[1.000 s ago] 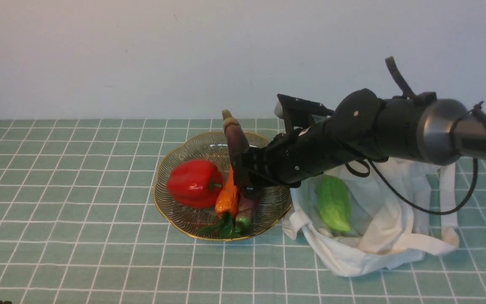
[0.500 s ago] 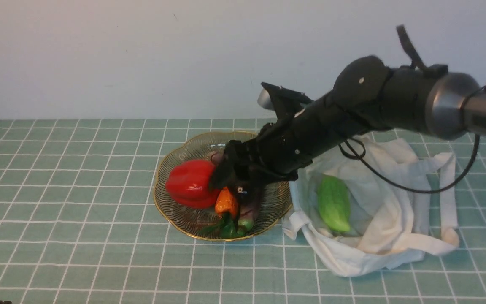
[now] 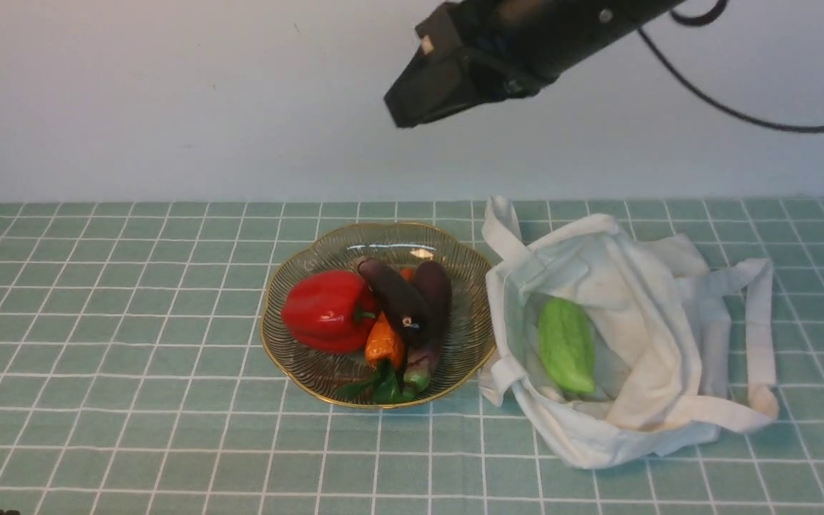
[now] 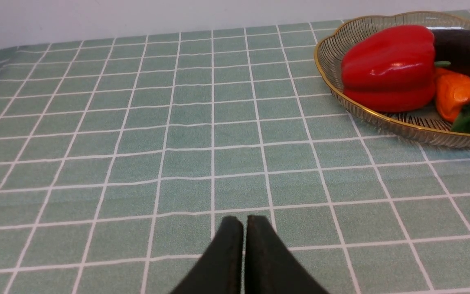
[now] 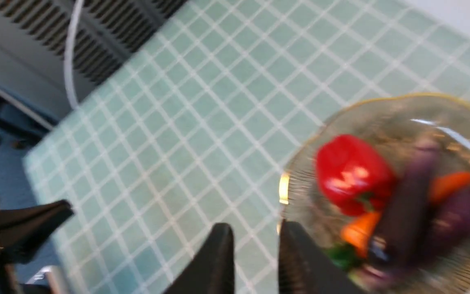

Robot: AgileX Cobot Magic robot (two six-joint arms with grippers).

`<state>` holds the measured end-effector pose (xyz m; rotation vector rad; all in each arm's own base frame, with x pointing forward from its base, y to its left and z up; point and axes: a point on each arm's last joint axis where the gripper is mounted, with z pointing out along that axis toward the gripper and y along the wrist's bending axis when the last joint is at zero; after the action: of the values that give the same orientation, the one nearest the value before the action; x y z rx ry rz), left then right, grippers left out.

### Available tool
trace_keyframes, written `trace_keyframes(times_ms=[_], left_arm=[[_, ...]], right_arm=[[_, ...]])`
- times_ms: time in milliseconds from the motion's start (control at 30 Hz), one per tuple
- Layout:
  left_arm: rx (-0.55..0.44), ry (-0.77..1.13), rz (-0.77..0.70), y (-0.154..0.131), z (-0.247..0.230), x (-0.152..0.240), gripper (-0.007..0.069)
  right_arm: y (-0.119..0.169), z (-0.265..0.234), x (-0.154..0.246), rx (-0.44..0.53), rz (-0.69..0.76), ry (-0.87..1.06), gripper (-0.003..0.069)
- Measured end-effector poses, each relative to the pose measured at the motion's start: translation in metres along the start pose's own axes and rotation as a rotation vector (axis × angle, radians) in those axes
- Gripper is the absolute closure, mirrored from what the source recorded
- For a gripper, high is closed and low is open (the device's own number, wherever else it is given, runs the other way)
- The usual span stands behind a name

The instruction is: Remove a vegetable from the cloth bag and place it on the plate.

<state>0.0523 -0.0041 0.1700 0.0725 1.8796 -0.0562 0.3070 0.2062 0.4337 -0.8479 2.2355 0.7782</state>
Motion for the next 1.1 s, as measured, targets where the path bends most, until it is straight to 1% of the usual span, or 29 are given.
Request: trace_keyframes(times_ms=[33,100,133,167,300,367,400,533,567,600,633,733,767,800,833,933,1000,1100], left_arm=[[0.0,0.0,0.0,0.0,0.0,0.0,0.0629],[0.0,0.0,0.0,0.0,0.0,0.0,0.0629],[0.0,0.0,0.0,0.0,0.0,0.0,0.0629],[0.0,0.0,0.0,0.0,0.0,0.0,0.0629],[0.0,0.0,0.0,0.0,0.0,0.0,0.0629],[0.0,0.0,0.0,0.0,0.0,0.0,0.0629],[0.0,0.0,0.0,0.0,0.0,0.0,0.0629],[0.0,0.0,0.0,0.0,0.0,0.0,0.0629],[0.0,0.0,0.0,0.0,0.0,0.0,0.0629],[0.0,0.0,0.0,0.0,0.0,0.0,0.0629],[0.0,0.0,0.0,0.0,0.0,0.0,0.0629],[0.0,0.0,0.0,0.0,0.0,0.0,0.0629],[0.0,0.0,0.0,0.0,0.0,0.0,0.0629],[0.0,0.0,0.0,0.0,0.0,0.0,0.0629],[0.0,0.0,0.0,0.0,0.0,0.0,0.0629],[0.0,0.0,0.0,0.0,0.0,0.0,0.0629],[0.0,0.0,0.0,0.0,0.0,0.0,0.0629],[0.0,0.0,0.0,0.0,0.0,0.0,0.0629]], right_arm=[[0.002,-0.008,0.0,0.026,-0.006,-0.008,0.0575],[0.012,-0.046,0.001,0.129,-0.034,-0.056,0.0629],[0.015,-0.056,0.002,0.154,-0.042,-0.071,0.0644],[0.022,-0.077,0.004,0.202,-0.06,-0.106,0.0659],[0.049,-0.149,0.017,0.331,-0.121,-0.24,0.0672],[0.058,-0.175,0.026,0.377,-0.136,-0.291,0.0673],[0.068,-0.198,0.036,0.409,-0.143,-0.34,0.0674],[0.086,-0.241,0.075,0.472,-0.146,-0.415,0.0674],[0.091,-0.254,0.097,0.496,-0.136,-0.435,0.0674],[0.09,-0.251,0.098,0.496,-0.133,-0.424,0.0674],[0.094,-0.261,0.123,0.519,-0.121,-0.436,0.0674],[0.091,-0.26,0.17,0.557,-0.098,-0.434,0.0674],[0.091,-0.26,0.172,0.56,-0.1,-0.445,0.0674],[0.09,-0.258,0.194,0.57,-0.103,-0.506,0.0674],[0.09,-0.258,0.204,0.573,-0.116,-0.544,0.0674],[0.08,-0.234,0.234,0.557,-0.144,-0.68,0.0674],[0.071,-0.212,0.249,0.542,-0.16,-0.733,0.0674],[0.056,-0.177,0.265,0.513,-0.152,-0.742,0.0674]])
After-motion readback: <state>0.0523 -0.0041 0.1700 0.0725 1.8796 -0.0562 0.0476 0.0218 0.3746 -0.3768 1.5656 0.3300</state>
